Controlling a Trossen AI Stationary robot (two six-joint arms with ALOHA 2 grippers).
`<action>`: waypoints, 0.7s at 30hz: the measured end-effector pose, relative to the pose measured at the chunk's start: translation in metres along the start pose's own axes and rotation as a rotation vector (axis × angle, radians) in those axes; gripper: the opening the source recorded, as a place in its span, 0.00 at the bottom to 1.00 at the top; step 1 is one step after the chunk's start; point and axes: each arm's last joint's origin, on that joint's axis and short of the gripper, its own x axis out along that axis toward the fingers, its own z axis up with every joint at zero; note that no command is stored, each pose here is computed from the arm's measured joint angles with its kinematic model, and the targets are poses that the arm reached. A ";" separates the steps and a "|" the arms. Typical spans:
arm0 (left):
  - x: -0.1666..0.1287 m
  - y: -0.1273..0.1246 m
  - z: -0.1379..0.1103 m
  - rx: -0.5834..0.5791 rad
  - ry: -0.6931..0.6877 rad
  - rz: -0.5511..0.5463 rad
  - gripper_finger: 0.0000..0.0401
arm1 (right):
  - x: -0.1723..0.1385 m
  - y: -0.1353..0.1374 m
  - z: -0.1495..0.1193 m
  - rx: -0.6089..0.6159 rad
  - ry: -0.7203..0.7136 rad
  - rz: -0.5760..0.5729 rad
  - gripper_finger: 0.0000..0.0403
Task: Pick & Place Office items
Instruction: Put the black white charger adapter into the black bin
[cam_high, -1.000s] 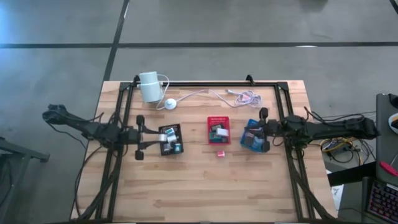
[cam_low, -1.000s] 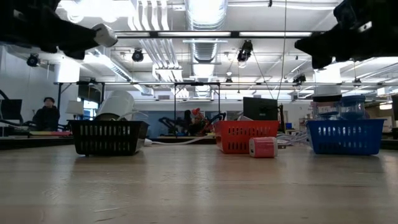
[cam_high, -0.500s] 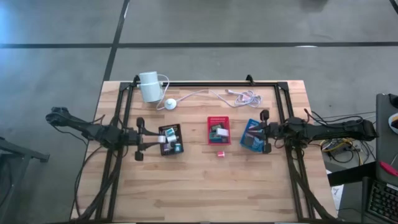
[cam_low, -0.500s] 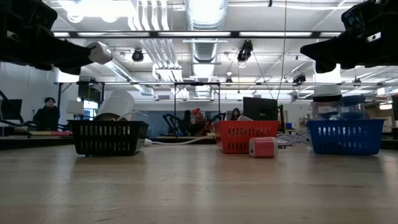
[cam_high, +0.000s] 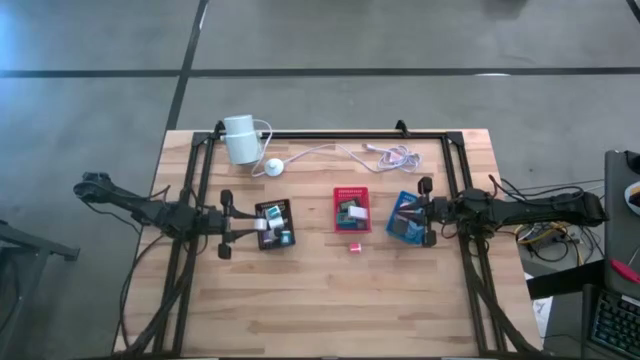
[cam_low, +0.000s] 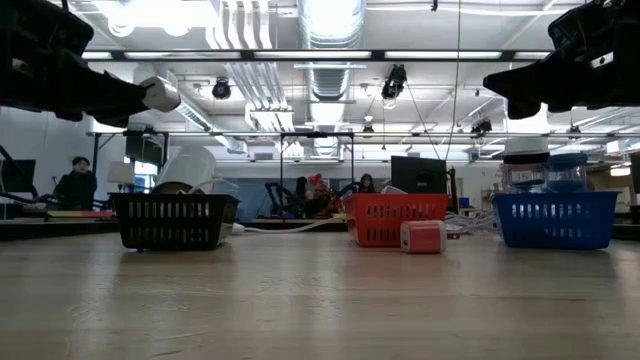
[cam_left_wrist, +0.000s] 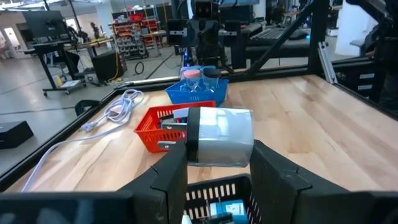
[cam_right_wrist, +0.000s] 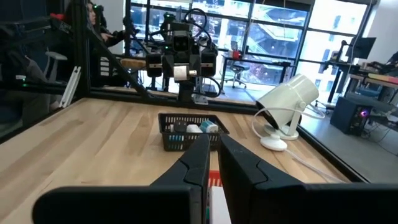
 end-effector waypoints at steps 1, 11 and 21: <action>0.000 0.000 0.001 -0.003 -0.006 0.001 0.36 | 0.000 0.000 0.000 0.000 0.001 0.000 0.07; 0.000 0.001 0.008 -0.033 -0.074 0.028 0.36 | 0.000 0.000 0.000 0.003 0.000 0.000 0.07; -0.010 0.013 0.065 -0.020 -0.117 0.136 0.36 | 0.000 0.000 0.000 0.003 -0.001 0.000 0.07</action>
